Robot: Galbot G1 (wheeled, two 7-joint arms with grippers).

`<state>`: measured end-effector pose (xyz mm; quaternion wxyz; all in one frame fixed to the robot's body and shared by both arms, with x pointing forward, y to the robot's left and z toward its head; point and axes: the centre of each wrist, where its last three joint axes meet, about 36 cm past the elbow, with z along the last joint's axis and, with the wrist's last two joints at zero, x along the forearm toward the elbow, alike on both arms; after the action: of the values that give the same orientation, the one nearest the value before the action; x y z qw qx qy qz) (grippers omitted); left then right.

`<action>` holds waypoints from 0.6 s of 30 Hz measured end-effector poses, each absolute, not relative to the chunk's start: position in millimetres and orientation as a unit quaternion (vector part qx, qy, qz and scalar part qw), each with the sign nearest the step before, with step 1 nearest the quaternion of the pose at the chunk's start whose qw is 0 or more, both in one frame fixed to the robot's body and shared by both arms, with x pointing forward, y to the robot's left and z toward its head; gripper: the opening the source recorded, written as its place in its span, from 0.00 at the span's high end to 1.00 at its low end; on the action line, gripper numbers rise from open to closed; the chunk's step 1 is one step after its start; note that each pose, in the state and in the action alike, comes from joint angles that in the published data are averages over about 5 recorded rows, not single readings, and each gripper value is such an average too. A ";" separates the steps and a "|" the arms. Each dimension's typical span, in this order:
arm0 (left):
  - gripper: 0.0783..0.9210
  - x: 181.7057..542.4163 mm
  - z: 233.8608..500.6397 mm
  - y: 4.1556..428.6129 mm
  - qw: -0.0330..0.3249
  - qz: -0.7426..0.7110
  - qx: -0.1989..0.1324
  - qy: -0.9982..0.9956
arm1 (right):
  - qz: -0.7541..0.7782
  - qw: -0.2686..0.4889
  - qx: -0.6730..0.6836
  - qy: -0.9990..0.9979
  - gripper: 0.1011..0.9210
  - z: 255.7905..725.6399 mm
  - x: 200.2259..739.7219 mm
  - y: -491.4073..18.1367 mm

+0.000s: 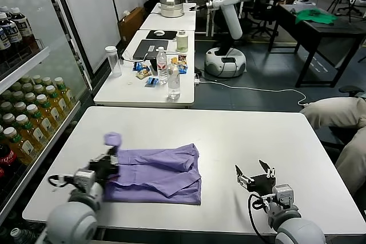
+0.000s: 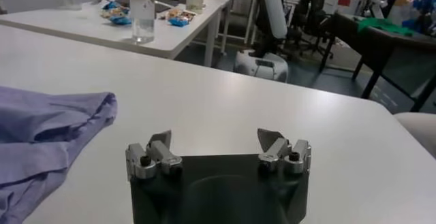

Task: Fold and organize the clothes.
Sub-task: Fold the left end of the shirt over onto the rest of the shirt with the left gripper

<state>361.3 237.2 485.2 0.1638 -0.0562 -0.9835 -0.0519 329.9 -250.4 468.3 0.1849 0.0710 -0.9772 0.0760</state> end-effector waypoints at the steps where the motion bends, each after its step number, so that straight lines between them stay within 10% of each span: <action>1: 0.98 362.3 485.0 229.4 0.165 -0.036 -0.066 -0.983 | 0.076 0.185 0.070 -0.977 0.12 468.3 329.9 -250.4; 9: 0.97 378.2 477.9 173.2 0.180 0.059 -0.117 -0.975 | 0.077 0.185 0.065 -0.978 0.12 467.0 328.9 -249.9; 18: 0.71 391.4 472.5 127.4 0.200 0.106 -0.143 -0.964 | 0.077 0.185 0.063 -0.978 0.12 467.0 329.1 -247.8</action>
<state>391.4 127.4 472.5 0.1996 -0.1429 -0.9635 0.1064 329.1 -247.8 467.0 0.1850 0.0629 -0.9777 0.0771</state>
